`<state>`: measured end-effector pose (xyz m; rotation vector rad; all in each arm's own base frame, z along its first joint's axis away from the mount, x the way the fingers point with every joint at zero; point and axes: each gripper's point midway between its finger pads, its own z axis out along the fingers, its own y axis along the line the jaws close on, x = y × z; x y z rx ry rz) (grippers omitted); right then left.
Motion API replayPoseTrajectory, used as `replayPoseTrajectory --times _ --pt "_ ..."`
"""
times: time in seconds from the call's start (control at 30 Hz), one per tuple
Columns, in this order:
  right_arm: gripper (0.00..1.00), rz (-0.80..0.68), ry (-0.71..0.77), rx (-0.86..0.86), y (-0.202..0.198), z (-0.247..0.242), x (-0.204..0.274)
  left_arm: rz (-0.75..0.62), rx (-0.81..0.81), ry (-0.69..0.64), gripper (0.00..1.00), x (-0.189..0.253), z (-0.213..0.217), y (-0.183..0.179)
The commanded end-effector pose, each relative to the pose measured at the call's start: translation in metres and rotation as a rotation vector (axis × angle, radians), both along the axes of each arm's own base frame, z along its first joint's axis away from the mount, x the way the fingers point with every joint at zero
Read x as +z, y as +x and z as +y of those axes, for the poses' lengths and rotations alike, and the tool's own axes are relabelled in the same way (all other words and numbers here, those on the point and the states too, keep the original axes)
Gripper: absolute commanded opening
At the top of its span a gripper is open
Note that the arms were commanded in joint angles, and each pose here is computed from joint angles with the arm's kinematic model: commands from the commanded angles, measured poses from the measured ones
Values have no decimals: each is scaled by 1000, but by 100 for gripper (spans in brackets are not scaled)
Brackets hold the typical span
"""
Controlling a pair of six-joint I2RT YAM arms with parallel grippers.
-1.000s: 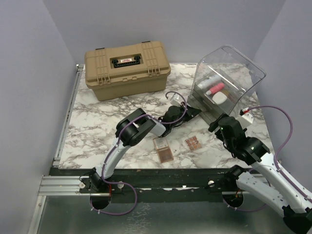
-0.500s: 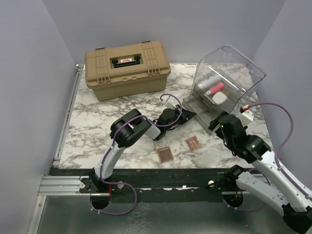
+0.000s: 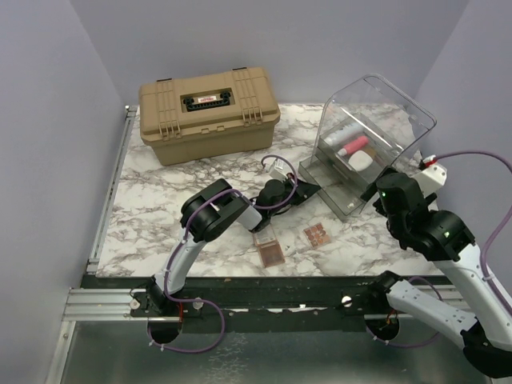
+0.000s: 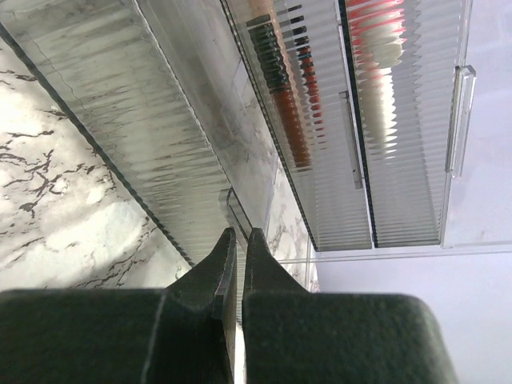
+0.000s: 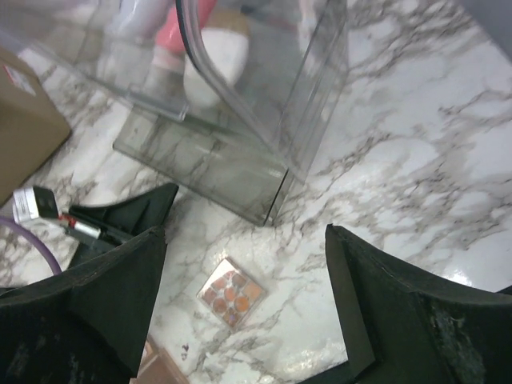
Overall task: Organize the makeup
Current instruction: Open the drawer in the storage box.
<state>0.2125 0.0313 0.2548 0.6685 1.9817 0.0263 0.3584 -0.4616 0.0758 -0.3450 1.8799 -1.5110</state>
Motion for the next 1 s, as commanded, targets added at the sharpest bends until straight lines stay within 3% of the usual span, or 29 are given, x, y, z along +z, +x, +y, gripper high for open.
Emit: replayPoseTrajectory --times 0.0,0.2,0.47,0.97 --pt "87 0 -219 -103 -3 -37 28 -37 26 14 0 4 12 4" --pt "82 54 -372 -91 21 -32 15 -36 27 11 0 5 14 2" --pt "76 10 -378 -63 55 -22 4 -30 27 12 0 2 16 0" --pt "36 -24 -487 -48 83 -38 -3 -23 -18 13 0 1 15 -9"
